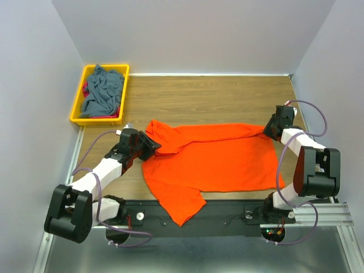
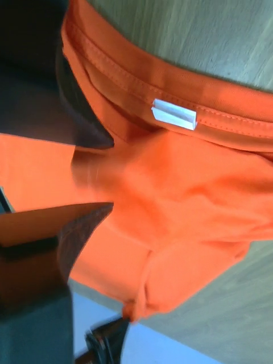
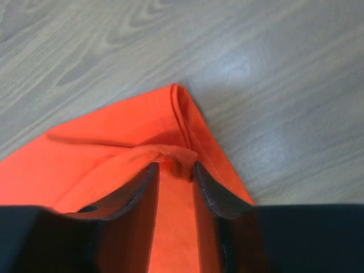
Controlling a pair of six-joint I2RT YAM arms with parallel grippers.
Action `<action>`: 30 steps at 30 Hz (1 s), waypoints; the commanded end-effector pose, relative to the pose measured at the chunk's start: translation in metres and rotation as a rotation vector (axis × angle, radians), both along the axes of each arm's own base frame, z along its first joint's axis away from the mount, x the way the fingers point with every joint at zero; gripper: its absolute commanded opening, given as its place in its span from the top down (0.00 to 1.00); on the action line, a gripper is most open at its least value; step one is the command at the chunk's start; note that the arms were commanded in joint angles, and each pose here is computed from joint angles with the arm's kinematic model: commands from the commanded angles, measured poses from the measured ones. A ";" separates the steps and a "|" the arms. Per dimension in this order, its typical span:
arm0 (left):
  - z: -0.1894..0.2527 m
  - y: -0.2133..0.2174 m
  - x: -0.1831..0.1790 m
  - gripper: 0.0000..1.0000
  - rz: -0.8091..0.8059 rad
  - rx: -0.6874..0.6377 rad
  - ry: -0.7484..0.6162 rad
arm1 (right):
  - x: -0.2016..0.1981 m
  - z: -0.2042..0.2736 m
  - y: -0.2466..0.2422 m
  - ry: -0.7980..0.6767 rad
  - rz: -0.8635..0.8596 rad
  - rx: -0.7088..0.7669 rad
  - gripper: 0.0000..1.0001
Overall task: Fold and stack the t-shirts
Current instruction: Fold the tshirt
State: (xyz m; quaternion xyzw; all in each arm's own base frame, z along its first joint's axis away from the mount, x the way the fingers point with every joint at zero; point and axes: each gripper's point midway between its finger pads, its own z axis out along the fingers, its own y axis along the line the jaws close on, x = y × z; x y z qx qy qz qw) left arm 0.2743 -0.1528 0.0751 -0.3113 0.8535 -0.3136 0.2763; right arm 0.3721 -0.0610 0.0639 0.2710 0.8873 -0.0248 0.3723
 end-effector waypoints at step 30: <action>0.013 0.022 0.153 0.34 -0.174 0.472 -0.135 | 0.058 0.028 0.007 -0.036 0.101 0.040 0.44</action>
